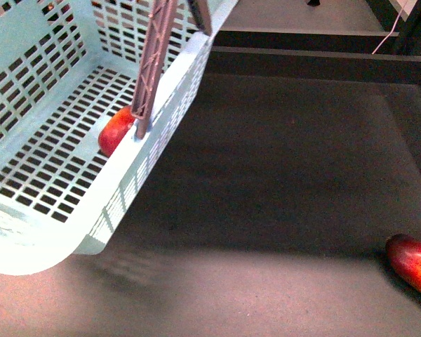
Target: Pick apple with right arm and hold basket with left
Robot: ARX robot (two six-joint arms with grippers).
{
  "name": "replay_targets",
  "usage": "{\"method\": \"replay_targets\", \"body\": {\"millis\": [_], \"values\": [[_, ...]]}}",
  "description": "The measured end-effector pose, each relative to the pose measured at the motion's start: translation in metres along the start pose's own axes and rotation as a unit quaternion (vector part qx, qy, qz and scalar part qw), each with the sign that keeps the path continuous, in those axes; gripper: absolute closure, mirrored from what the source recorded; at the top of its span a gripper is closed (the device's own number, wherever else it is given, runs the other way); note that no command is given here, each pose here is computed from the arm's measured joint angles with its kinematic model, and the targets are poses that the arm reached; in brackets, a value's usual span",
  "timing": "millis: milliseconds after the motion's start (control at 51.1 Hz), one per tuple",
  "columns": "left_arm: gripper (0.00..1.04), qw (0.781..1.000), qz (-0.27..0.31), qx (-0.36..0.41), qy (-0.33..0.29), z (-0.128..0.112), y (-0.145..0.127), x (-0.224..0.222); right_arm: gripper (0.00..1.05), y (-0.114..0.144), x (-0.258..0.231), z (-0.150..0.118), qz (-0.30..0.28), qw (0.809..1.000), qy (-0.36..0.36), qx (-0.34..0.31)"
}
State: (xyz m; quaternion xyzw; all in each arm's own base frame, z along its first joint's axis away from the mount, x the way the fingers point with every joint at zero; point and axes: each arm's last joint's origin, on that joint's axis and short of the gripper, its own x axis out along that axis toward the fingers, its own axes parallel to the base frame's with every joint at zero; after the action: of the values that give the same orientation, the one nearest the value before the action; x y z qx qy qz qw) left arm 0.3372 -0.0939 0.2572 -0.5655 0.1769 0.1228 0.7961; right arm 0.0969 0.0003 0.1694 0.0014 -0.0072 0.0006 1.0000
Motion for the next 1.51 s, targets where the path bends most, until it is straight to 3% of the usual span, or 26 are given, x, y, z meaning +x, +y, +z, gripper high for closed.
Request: {"method": "replay_targets", "body": {"millis": [235,430,822,1115,1154,1252,1507], "values": [[0.89,0.994,0.075,-0.069,-0.042,0.030,0.043,0.041,0.09,0.000,0.000,0.000,0.000,1.000,0.000,0.000],[0.89,0.988,0.115,-0.089,-0.046,0.039,0.070,0.069,0.09,0.000,0.000,0.000,0.000,1.000,0.000,0.000],[0.89,0.985,0.117,-0.114,-0.047,0.040,0.090,0.100,0.09,0.000,0.000,0.000,0.000,1.000,0.000,0.000],[0.89,0.986,0.113,-0.115,-0.048,0.039,0.089,0.104,0.09,0.000,0.000,0.000,0.000,1.000,0.000,0.000],[0.86,0.986,0.112,-0.116,-0.047,0.039,0.089,0.104,0.09,0.000,0.000,0.000,0.000,1.000,0.000,0.000],[0.68,0.987,0.112,-0.111,-0.043,0.037,0.087,0.103,0.09,0.000,0.000,0.000,0.000,1.000,0.000,0.000],[0.11,0.988,0.104,-0.099,-0.047,0.037,0.065,0.057,0.09,0.000,0.000,0.000,0.000,1.000,0.000,0.000]]}}
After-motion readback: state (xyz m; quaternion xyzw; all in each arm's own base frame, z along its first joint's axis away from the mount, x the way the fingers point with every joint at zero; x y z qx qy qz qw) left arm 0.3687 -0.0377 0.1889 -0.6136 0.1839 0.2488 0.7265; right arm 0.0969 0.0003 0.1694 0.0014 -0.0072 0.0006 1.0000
